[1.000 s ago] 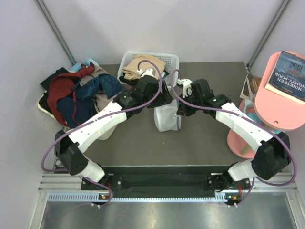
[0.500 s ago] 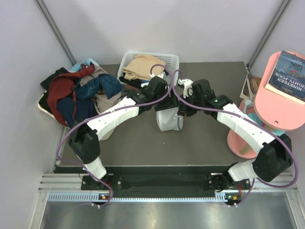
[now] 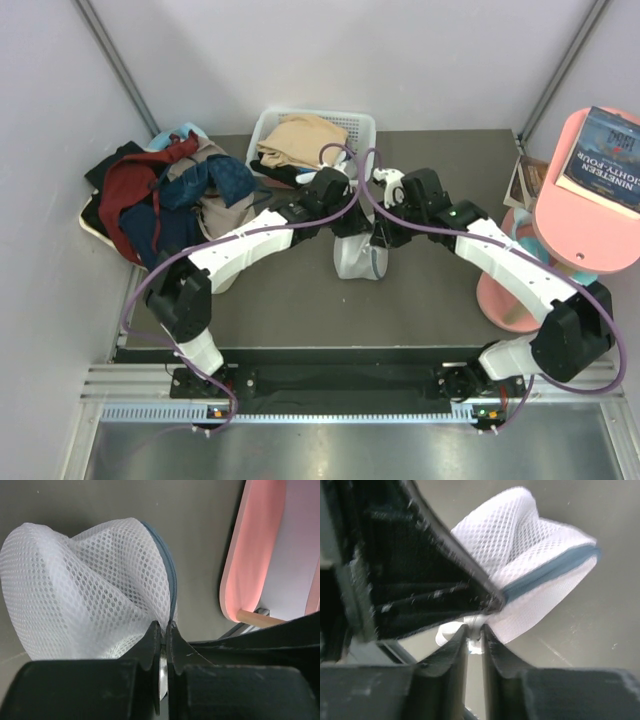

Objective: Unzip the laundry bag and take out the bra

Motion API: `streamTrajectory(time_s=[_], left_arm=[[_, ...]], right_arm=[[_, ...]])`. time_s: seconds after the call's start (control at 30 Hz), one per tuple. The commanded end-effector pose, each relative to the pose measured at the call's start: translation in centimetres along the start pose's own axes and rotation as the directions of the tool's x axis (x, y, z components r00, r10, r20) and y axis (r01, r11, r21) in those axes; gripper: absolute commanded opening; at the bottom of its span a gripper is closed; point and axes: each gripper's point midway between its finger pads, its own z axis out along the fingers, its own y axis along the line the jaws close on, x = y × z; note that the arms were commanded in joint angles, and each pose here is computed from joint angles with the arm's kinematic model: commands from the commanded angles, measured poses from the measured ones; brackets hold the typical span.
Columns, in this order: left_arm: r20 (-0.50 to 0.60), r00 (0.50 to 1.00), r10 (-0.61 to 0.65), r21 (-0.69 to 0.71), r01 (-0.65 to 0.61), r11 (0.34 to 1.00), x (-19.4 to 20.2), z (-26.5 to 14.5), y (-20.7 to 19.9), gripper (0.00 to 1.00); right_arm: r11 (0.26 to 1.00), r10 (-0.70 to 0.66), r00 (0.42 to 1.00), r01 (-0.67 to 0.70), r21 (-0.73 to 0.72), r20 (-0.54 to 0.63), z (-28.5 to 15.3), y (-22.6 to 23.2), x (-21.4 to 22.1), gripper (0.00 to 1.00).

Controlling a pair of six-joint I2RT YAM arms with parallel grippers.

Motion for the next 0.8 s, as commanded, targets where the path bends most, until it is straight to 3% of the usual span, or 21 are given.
streamTrajectory(time_s=[0.0,0.03,0.17,0.43,0.77], left_arm=[[0.008,1.0,-0.012,0.101,0.011,0.995,-0.6,-0.4,-0.4,0.0],[-0.004,1.0,-0.024,0.107,0.024,0.994,-0.3,-0.3,0.0,0.0],[0.0,1.0,-0.015,0.176,0.015,0.984,-0.8,-0.7,-0.6,0.0],[0.007,1.0,-0.005,0.18,0.003,0.984,-1.2,-1.0,-0.8,0.0],[0.006,1.0,-0.013,0.183,0.012,0.983,-1.1,-1.3,-0.8,0.0]], right_arm=[[0.998,-0.008,0.993,0.015,-0.061,0.117,-2.5,2.2,-2.2,0.36],[0.997,-0.002,0.994,0.01,-0.071,0.108,-2.5,2.3,-1.7,0.48],[0.995,0.003,0.994,0.008,-0.095,0.112,-3.5,2.9,-1.1,0.58],[0.994,-0.015,0.999,0.02,-0.107,0.045,-2.4,2.5,1.6,0.48],[0.996,-0.02,0.999,0.023,-0.091,0.034,-0.3,1.6,2.2,0.42]])
